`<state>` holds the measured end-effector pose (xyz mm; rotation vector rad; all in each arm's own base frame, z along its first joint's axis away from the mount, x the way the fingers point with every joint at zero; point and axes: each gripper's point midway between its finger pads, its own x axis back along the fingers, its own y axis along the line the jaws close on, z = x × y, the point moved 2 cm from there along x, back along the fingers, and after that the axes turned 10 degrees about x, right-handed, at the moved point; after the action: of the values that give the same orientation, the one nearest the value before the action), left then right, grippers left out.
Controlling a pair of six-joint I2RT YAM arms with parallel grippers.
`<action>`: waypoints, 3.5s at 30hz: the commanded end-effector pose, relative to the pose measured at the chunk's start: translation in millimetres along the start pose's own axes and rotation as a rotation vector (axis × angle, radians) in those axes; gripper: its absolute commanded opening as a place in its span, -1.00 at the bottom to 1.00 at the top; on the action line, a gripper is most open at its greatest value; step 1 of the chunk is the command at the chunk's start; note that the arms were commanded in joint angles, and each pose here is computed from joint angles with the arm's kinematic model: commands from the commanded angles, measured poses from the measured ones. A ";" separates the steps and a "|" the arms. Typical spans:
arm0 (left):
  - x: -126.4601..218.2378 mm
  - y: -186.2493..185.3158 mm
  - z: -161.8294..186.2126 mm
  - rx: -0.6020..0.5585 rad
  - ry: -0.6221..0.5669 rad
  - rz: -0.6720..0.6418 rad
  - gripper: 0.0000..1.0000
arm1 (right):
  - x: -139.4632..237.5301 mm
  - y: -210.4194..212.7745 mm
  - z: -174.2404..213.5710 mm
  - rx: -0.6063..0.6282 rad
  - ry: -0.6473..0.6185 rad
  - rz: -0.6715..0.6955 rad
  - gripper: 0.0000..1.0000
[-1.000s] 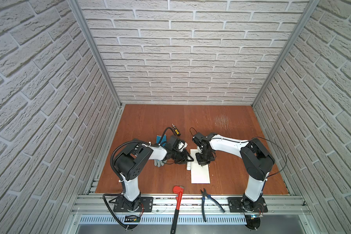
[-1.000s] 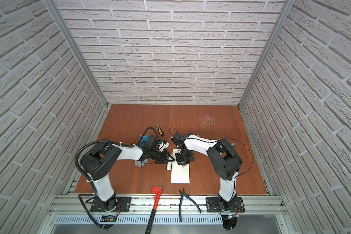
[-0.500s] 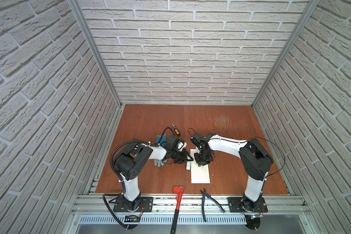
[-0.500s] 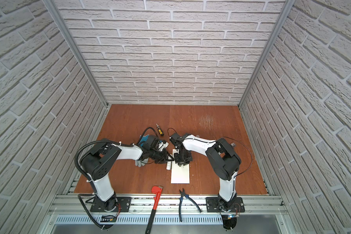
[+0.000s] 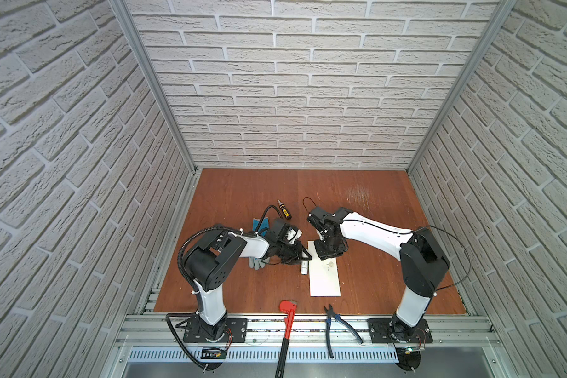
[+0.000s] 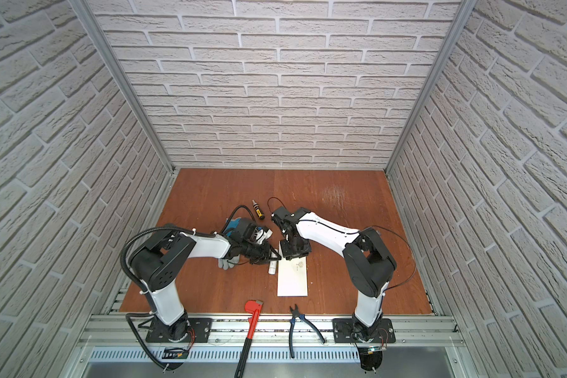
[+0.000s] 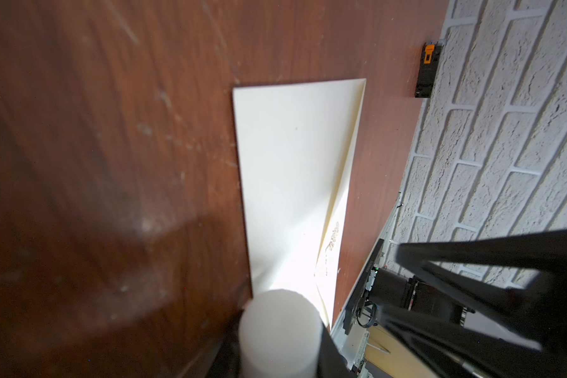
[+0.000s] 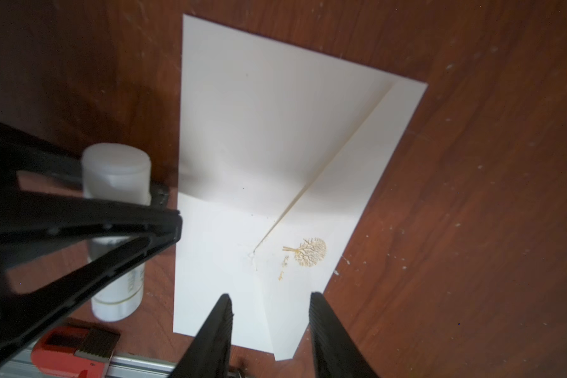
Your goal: Place the letter into the envelope and seal it
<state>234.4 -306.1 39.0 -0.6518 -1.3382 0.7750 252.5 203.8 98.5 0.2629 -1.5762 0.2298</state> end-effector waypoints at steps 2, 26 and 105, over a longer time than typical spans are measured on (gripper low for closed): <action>2.0 11.2 0.1 0.016 -0.008 -0.051 -1.00 | 1.8 -14.8 6.8 -0.007 0.026 0.032 -0.60; 0.2 10.9 -0.4 0.015 0.003 -0.050 -1.00 | -89.1 3.3 12.5 -0.037 0.160 -0.028 -0.86; 10.9 7.3 2.6 0.005 -0.014 -0.049 -1.00 | -89.2 19.9 41.7 -0.017 0.182 -0.053 -0.42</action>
<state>233.5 -301.0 40.3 -0.6271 -1.3365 0.7600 222.9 203.6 35.0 0.2320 -1.4517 0.2065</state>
